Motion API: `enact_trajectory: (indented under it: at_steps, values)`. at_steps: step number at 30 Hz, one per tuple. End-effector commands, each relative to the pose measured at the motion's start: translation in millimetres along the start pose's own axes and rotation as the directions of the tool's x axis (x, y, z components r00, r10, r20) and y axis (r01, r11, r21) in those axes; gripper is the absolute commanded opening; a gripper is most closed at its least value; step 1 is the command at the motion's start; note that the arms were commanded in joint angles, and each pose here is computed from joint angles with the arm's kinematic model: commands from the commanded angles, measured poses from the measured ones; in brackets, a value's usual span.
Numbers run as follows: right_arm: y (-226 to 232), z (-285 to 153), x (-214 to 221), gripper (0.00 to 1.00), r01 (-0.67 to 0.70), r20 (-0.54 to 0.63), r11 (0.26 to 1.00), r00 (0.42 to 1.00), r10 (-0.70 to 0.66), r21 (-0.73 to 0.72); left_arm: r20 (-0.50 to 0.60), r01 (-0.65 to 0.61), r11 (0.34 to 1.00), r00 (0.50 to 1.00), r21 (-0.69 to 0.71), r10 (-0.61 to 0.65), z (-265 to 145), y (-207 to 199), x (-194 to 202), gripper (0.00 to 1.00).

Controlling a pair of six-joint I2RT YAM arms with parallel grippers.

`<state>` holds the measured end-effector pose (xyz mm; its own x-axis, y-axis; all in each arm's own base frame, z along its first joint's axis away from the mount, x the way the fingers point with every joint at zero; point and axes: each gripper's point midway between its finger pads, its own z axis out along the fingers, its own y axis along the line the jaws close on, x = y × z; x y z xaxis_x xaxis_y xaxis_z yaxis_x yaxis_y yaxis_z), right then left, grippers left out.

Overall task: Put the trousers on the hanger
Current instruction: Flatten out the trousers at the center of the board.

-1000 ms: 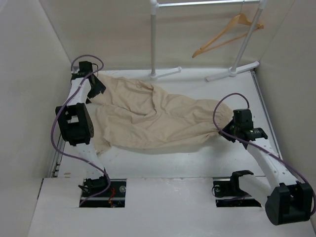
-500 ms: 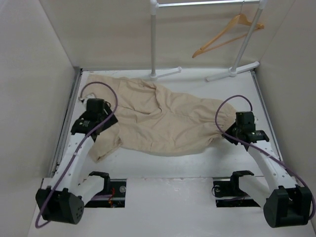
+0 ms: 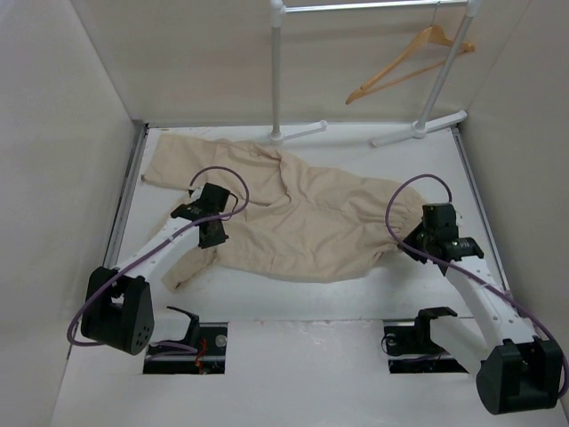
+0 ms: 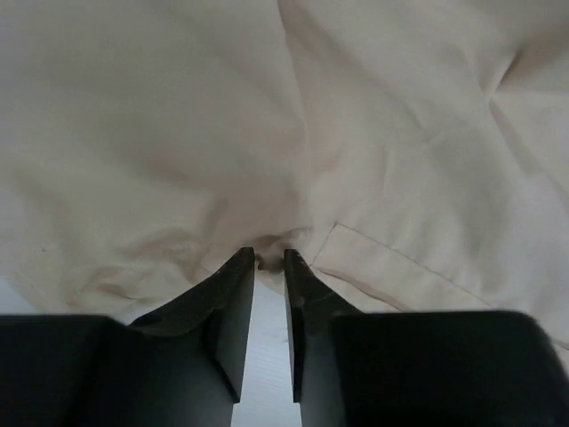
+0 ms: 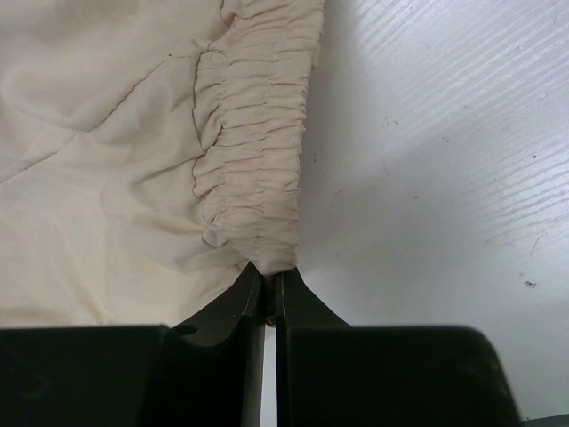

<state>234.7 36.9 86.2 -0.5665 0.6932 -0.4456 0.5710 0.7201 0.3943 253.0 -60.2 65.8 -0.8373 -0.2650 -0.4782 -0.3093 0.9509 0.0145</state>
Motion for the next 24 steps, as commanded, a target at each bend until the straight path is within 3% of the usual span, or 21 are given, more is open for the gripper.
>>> enact_trajectory:
  at_steps: [1,6,10,15,17,21,23,24]
  values:
    - [3,-4,-8,0.0,0.003,0.036,1.0,0.999,-0.003,-0.01,0.088,0.042,0.999,0.995,-0.021,-0.04,-11,13,-26,0.13]
    - [3,-7,-15,0.0,-0.014,0.053,1.0,0.999,0.015,-0.019,0.106,0.123,0.991,0.988,-0.054,-0.116,-24,53,-41,0.05]
    - [4,-9,-17,0.0,-0.013,0.057,1.0,0.998,0.014,-0.021,0.222,0.265,0.96,0.945,-0.091,-0.24,-44,97,-95,0.05]
    - [2,-14,-19,0.0,-0.011,0.064,1.0,0.998,0.012,-0.014,0.262,0.372,0.915,0.909,-0.156,-0.325,-34,132,-166,0.04]
    - [-1,-17,-20,0.0,-0.016,0.071,1.0,0.997,0.016,-0.009,0.321,0.444,0.881,0.868,-0.164,-0.378,-34,145,-199,0.04]
    - [-3,-23,-24,0.0,-0.028,0.085,1.0,0.996,0.029,-0.009,0.376,0.5,0.836,0.837,-0.227,-0.398,-27,167,-244,0.07]
    - [-2,-25,-26,0.0,-0.03,0.09,0.999,0.995,0.031,-0.01,0.368,0.529,0.8,0.83,-0.283,-0.418,-16,188,-256,0.11]
    - [-2,-26,-28,0.0,-0.033,0.097,0.999,0.995,0.034,-0.013,0.353,0.528,0.799,0.834,-0.287,-0.425,-11,193,-261,0.19]
